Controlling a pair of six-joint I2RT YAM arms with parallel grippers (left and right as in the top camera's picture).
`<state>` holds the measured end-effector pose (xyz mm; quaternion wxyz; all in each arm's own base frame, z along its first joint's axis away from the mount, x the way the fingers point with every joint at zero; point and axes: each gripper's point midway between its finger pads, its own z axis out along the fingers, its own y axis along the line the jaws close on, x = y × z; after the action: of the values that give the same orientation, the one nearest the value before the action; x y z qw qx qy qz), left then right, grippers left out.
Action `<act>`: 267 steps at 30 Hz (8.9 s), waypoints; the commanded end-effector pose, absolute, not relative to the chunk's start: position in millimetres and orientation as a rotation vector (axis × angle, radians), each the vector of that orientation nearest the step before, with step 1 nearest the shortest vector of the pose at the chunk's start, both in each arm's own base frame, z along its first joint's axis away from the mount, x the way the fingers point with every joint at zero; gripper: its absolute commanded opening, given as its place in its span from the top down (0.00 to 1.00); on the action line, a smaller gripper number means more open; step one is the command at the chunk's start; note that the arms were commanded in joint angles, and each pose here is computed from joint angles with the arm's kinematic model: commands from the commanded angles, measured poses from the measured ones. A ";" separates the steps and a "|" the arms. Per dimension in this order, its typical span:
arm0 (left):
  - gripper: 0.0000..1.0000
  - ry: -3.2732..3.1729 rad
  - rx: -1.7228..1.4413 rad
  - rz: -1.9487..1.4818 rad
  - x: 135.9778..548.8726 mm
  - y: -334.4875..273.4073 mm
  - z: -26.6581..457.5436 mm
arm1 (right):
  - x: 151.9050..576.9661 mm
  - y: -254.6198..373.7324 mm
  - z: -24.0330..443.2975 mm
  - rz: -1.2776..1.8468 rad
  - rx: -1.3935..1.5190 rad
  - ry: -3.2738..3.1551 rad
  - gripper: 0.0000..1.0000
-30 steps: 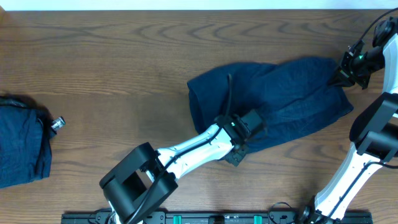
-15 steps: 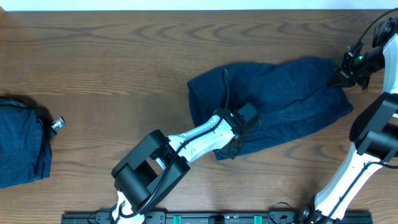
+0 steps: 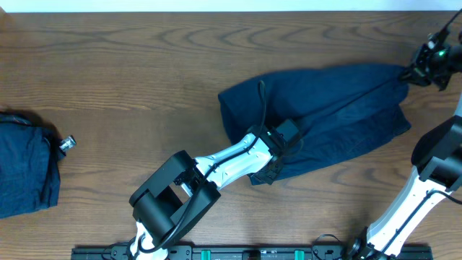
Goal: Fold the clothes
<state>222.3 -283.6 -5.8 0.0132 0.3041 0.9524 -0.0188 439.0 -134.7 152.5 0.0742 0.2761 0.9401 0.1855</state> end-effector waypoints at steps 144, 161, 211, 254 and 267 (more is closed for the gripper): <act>0.14 3.296 -0.075 -0.400 263.6 -225.9 21.1 | 441.3 -107.4 147.1 0.554 0.667 2.917 0.01; 0.94 3.162 -0.170 -0.476 306.5 -238.7 -14.0 | 439.0 -106.1 147.1 0.561 0.673 2.925 0.01; 0.01 2.855 -0.088 -0.285 342.1 -104.5 151.7 | 389.0 -127.7 31.2 0.861 0.859 3.028 0.01; 0.02 2.886 -0.091 -0.282 335.0 -103.8 149.5 | 380.2 -73.7 -52.2 1.172 0.755 2.770 0.99; 0.02 2.880 -0.082 -0.285 336.2 -106.4 149.4 | 433.9 -105.3 125.6 0.921 0.576 2.737 0.99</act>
<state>334.5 -105.7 148.8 0.1209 -0.0335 0.9870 -0.1002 420.1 -102.7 72.3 0.0473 0.2214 0.9121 0.3416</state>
